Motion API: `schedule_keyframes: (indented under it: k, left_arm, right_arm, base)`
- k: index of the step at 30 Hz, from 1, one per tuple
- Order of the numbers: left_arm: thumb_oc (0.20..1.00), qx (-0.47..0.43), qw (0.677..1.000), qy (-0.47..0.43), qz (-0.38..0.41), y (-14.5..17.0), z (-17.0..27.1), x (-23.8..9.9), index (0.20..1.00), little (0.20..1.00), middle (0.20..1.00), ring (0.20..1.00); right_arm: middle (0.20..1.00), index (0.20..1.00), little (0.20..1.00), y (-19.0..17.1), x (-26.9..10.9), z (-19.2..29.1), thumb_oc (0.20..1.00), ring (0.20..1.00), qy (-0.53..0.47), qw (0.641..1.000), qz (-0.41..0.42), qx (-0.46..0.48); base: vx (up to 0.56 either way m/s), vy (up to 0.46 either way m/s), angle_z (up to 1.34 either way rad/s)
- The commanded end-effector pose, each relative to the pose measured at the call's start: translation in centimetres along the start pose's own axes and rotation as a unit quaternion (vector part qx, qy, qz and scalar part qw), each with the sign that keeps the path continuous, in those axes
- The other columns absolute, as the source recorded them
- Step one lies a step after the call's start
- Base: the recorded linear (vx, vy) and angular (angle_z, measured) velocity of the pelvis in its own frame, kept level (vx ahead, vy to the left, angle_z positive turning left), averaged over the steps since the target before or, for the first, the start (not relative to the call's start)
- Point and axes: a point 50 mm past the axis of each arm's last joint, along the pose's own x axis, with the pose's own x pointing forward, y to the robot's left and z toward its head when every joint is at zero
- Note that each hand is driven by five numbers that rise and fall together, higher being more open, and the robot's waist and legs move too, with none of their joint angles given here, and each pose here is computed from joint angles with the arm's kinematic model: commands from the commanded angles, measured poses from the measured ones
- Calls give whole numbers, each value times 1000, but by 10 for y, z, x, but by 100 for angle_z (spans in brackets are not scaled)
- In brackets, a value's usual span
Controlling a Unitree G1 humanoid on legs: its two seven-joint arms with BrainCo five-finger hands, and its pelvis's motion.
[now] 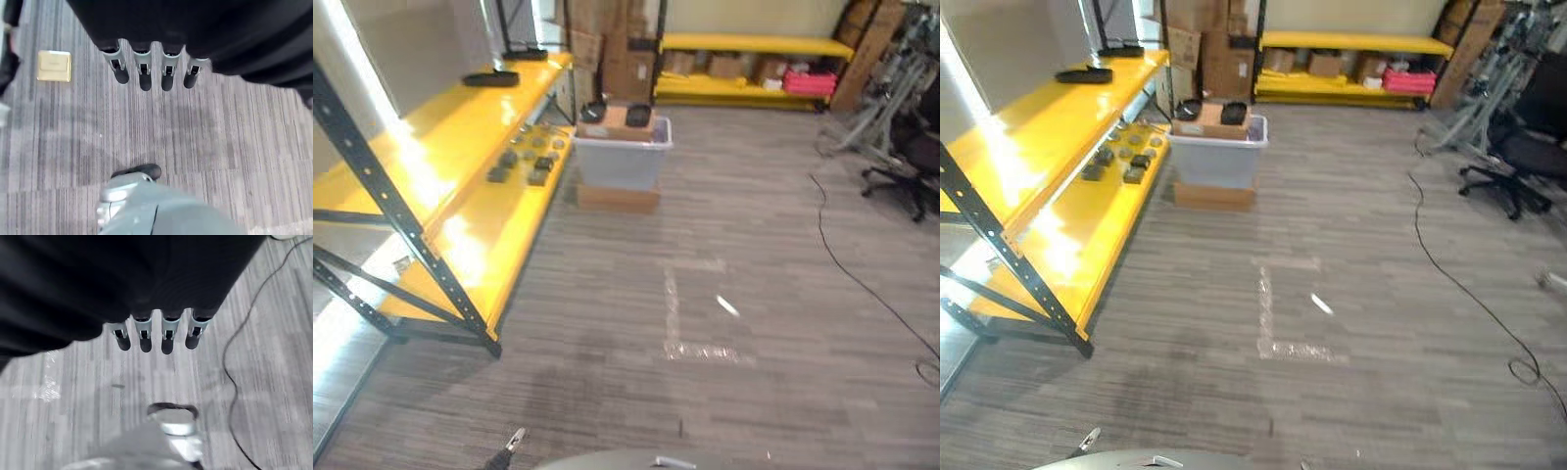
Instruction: Move parts from the plastic box to the shelf.
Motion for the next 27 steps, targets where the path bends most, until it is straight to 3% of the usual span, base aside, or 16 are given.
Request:
schedule_keyframes:
  k: [1, 5, 12, 18, 27]
  left_arm:
    - [1000, -13, 1000, -16, 0, 1, 22, 2, 1000, 1000, 1000, 1000]
    - [1000, -54, 998, -15, 0, 3, 21, 2, 1000, 1000, 1000, 1000]
    - [1000, -35, 999, -12, 10, 4, 16, 1, 1000, 1000, 1000, 1000]
    - [1000, 12, 995, -94, 38, 9, 47, 0, 1000, 1000, 1000, 1000]
    - [1000, 5, 998, -56, 38, 10, 28, 1, 1000, 1000, 1000, 1000]
  right_arm:
    - [1000, 1000, 1000, -20, 0, 41, 1000, 1000, -47, 999, -18, 15]
    - [1000, 1000, 1000, -22, -1, 41, 1000, 1000, -47, 999, -19, 18]
    - [1000, 1000, 1000, -25, -1, 37, 1000, 1000, -38, 999, -34, 12]
    - [1000, 1000, 1000, -21, -1, 40, 1000, 1000, -63, 997, -39, -19]
    - [1000, 1000, 1000, -18, 0, 33, 1000, 1000, -49, 998, -37, -21]
  base:
    - [-5, -16, 10]
    - [-13, -24, 9]
    - [-11, -12, 4]
    - [-68, -4, 9]
    - [-4, 29, 4]
